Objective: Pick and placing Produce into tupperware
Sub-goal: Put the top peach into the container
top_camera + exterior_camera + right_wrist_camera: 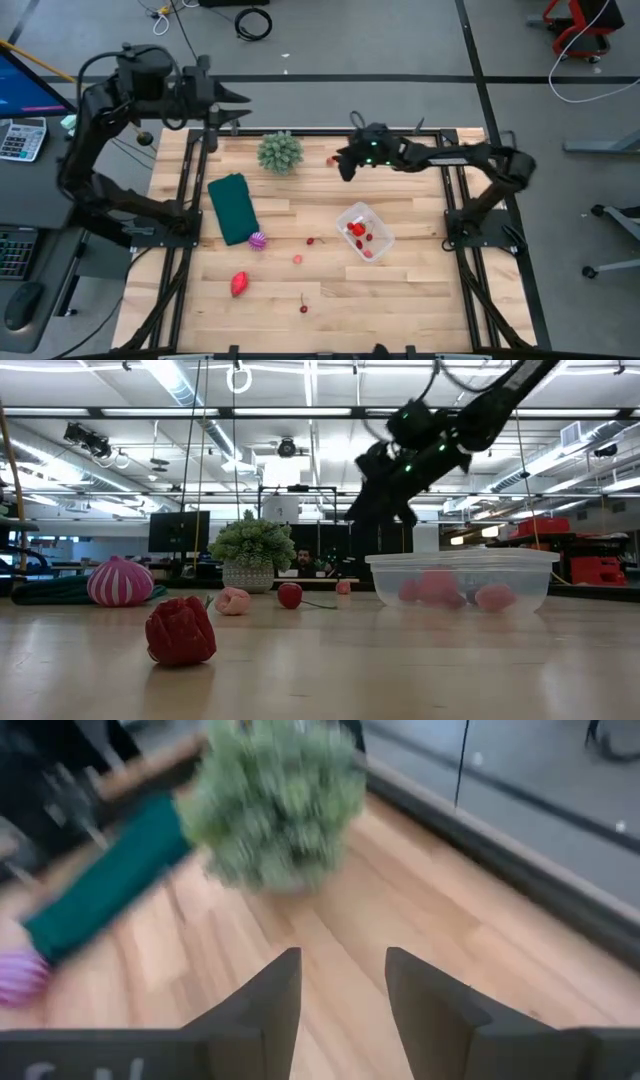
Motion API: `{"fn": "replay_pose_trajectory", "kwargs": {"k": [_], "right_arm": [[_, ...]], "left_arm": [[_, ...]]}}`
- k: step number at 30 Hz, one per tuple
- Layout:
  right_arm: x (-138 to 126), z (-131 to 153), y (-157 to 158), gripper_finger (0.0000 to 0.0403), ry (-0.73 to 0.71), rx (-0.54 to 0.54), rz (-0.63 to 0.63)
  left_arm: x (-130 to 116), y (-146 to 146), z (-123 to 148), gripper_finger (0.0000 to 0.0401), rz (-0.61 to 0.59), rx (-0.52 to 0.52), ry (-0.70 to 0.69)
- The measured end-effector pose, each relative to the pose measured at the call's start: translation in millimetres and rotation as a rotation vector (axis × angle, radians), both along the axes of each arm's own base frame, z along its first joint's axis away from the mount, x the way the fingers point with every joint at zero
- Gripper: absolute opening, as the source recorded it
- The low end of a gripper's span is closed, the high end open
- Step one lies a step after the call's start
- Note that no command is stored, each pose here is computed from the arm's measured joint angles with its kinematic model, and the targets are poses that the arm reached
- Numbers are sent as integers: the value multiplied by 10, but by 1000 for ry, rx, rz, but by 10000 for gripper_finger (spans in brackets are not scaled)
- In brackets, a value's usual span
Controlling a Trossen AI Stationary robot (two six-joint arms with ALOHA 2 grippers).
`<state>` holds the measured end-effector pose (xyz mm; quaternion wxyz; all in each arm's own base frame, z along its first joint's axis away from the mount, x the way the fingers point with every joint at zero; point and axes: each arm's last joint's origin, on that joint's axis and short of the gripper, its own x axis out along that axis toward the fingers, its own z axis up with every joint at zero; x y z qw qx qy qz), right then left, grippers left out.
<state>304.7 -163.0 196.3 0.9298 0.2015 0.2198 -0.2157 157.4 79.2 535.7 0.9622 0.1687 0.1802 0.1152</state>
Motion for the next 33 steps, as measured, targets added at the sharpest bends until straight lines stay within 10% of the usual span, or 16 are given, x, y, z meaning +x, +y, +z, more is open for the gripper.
{"fn": "replay_pose_trajectory", "kwargs": {"k": [7, 15, 33], "right_arm": [[438, -212, -276, 156, 67, 78, 92], [677, -73, -413, 155, 492, 55, 43], [752, -489, -486, 156, 588, 75, 52]], "left_arm": [[-15, -8, -1, 106, 0, -1, 2], [-26, -14, -36, 98, 0, -18, 36], [-27, -14, -43, 84, 0, -22, 42]]}}
